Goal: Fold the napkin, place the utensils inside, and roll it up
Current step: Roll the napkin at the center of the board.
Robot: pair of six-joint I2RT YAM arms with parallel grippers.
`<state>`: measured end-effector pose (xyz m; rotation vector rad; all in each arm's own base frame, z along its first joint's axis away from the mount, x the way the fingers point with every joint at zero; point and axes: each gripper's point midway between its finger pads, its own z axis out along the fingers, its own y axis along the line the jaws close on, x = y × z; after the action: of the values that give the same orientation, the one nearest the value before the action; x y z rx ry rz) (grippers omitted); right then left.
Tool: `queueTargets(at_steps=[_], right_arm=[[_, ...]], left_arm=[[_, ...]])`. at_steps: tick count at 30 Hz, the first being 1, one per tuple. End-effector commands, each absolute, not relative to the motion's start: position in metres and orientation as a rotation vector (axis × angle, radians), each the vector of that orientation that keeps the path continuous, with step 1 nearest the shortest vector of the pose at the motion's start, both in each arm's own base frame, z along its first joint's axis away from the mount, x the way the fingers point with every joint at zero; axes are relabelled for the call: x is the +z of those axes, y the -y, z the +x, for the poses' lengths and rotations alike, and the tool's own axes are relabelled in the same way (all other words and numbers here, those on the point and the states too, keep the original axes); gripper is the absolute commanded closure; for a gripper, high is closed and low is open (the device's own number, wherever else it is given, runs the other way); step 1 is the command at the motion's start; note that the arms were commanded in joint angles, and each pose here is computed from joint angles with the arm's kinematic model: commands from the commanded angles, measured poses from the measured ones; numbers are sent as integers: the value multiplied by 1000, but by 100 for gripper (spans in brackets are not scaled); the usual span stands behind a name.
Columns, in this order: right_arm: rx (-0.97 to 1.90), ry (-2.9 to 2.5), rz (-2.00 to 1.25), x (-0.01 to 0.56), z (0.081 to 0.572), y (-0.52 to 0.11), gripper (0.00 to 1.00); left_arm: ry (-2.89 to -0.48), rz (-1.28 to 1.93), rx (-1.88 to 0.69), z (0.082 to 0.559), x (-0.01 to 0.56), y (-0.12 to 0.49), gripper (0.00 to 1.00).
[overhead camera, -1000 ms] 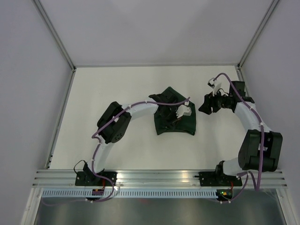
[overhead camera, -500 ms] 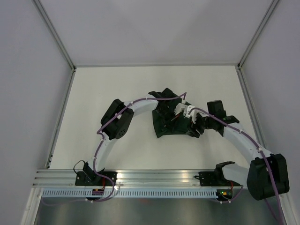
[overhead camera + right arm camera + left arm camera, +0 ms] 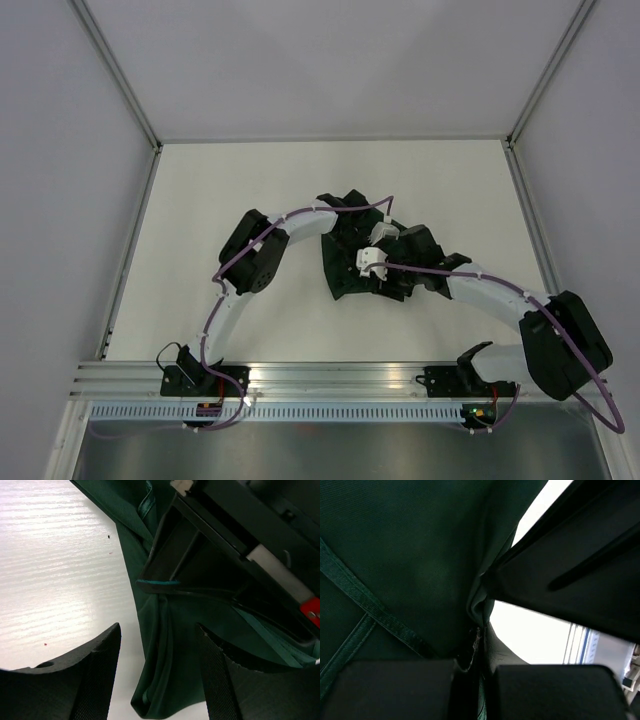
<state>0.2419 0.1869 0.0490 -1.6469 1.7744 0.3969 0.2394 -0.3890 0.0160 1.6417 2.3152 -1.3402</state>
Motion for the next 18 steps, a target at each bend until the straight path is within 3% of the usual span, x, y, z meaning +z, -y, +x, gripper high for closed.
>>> queueTargets(at_steps=[1, 10, 14, 18], right_arm=[[339, -1732, -1689, 42, 251, -193, 33], [332, -1743, -1753, 24, 249, -201, 35], [334, -1754, -1777, 17, 247, -200, 44], [324, -1767, -1796, 11, 247, -198, 52]], left_arm=[[-2484, 1666, -1199, 237, -26, 367, 98], [-2478, 1664, -1207, 240, -25, 369, 98], [-2470, 1656, -1230, 241, -23, 371, 97], [-2437, 1633, -1287, 244, -12, 376, 89]])
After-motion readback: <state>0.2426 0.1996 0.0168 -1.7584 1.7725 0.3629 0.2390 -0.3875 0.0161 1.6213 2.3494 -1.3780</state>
